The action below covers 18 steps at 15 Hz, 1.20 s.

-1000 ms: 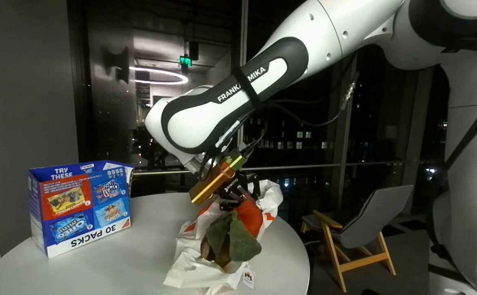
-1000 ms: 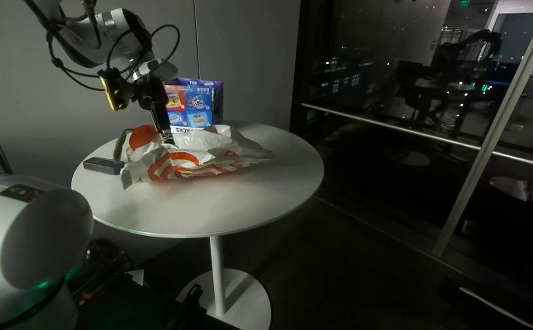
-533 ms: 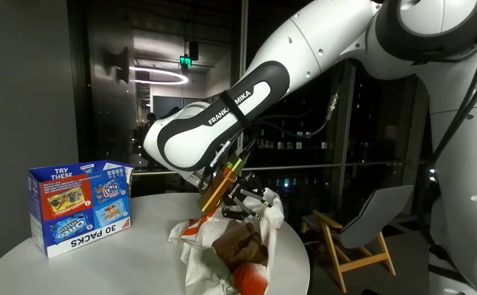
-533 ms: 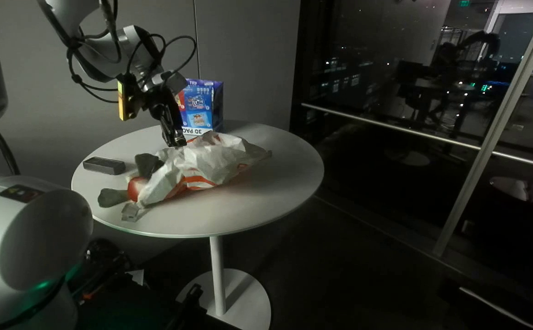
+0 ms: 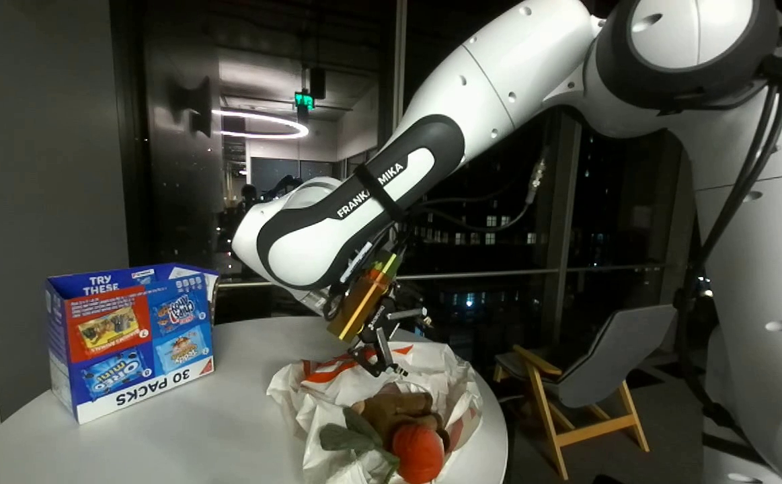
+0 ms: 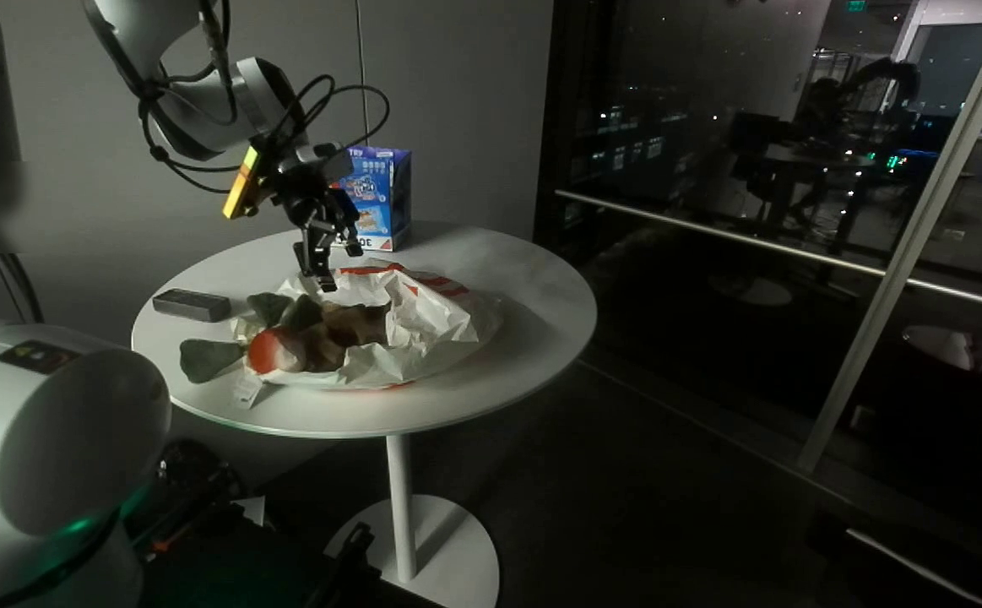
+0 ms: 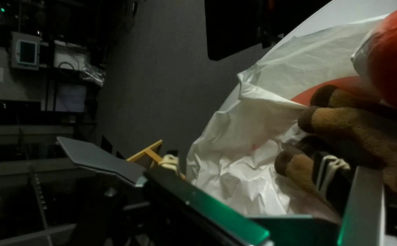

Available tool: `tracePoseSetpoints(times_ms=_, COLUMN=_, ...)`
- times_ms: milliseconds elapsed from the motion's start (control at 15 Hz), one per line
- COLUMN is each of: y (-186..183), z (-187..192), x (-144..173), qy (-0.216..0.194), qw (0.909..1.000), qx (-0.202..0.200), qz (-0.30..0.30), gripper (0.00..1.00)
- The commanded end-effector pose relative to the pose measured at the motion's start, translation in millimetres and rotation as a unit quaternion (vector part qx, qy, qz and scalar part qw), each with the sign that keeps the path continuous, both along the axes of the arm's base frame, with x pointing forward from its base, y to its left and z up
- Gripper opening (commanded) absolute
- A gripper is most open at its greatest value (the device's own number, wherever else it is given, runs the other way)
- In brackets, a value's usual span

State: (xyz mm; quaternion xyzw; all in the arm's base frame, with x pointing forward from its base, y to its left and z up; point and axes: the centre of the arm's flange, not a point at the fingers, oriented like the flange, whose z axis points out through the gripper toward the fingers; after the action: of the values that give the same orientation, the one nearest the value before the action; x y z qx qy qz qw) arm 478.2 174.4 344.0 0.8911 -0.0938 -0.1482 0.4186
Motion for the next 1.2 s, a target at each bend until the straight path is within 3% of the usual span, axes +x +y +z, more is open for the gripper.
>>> tracePoseSetpoints(times_ms=0, y=25, z=-10, x=-3, qy=-0.013, qw=0.9971, qx=-0.004, qz=0.076, gripper=1.00)
tracePoseSetpoints(times_ms=67, y=33, z=-18, x=-7, qy=-0.054, qw=0.9957, qx=-0.043, qz=0.062, gripper=1.00)
tracePoseSetpoints(times_ms=133, y=19, z=-9, x=-1, qy=-0.018, qw=0.9987, qx=-0.008, qz=0.048, gripper=1.00)
tracePoseSetpoints(times_ms=467, y=36, z=-20, x=-9, qy=-0.041, qw=0.9966, qx=-0.036, qz=0.062, gripper=1.00)
tracePoseSetpoints(times_ms=533, y=43, z=-26, x=-11, qy=-0.030, qw=0.9932, qx=0.001, qz=0.112, gripper=1.00)
tracePoseSetpoints(times_ms=800, y=87, z=-24, x=-20, qy=-0.045, qw=0.9766, qx=0.050, qz=0.204, gripper=1.00)
tracePoseSetpoints(times_ms=1133, y=144, z=7, x=-43, qy=-0.063, qw=0.9432, qx=0.110, qz=0.307, gripper=1.00)
